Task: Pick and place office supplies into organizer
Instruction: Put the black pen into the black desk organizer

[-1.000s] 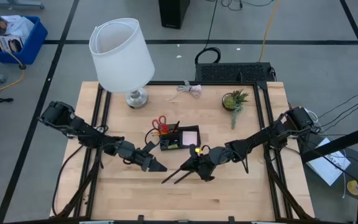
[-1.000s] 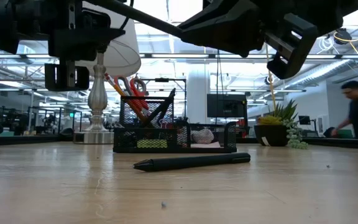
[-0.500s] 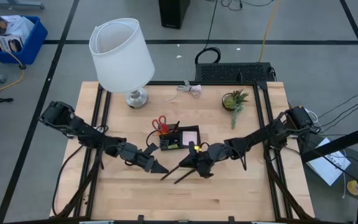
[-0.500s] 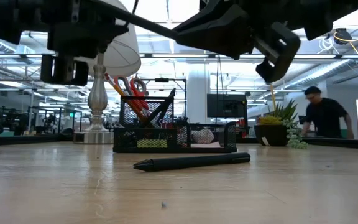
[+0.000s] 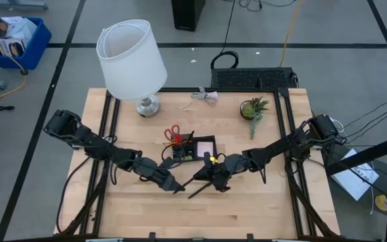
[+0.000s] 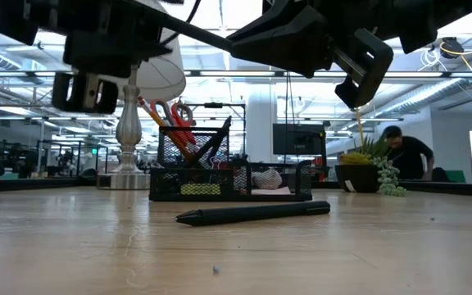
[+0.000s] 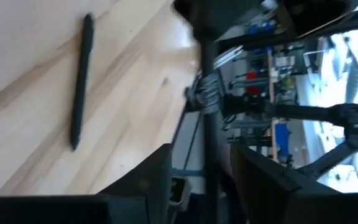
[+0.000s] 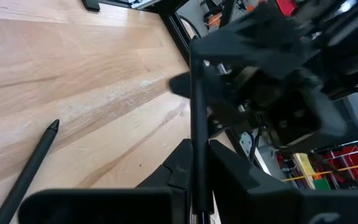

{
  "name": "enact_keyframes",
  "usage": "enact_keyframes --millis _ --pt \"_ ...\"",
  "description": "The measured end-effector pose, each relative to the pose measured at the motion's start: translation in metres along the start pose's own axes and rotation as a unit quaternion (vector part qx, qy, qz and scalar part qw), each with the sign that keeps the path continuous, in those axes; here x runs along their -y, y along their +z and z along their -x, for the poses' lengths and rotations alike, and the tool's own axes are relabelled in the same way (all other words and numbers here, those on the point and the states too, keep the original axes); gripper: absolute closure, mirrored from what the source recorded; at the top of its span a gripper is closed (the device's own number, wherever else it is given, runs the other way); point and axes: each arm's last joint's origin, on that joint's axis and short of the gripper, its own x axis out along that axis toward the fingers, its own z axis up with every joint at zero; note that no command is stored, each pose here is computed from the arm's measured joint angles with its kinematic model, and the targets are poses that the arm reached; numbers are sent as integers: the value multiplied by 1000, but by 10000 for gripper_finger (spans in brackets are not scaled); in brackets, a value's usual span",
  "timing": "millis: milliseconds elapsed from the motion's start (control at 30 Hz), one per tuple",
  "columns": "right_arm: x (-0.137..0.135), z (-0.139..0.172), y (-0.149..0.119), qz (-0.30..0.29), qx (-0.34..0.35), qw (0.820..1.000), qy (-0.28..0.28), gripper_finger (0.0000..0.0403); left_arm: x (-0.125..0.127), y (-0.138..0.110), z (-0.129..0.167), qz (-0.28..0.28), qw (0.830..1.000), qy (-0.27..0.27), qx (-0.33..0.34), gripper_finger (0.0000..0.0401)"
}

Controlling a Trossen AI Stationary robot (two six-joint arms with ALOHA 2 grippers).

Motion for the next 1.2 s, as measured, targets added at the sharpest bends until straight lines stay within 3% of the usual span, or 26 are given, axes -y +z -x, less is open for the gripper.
enact_keyframes --millis 400,633,833,933,1067,1200 --pt "-3 0 -1 -8 1 1000 20 370 -19 -6 -22 18 999 -17 -30 317" --pt "-7 -4 -4 -19 5 999 28 365 -19 -6 -22 -1 999 -17 -35 375" --pt "-12 -10 -7 -23 6 999 27 361 -21 -7 -22 -13 999 -12 -47 371" --pt "-9 -10 -5 -58 4 998 1 356 -19 -9 -22 -26 998 -18 -48 363" --pt "-2 -6 -1 -71 3 997 -24 339 -18 -14 -22 -51 997 -19 -52 396" --pt "-4 -5 -2 -70 -6 997 -13 318 -17 -19 -22 -65 996 -19 -51 395"
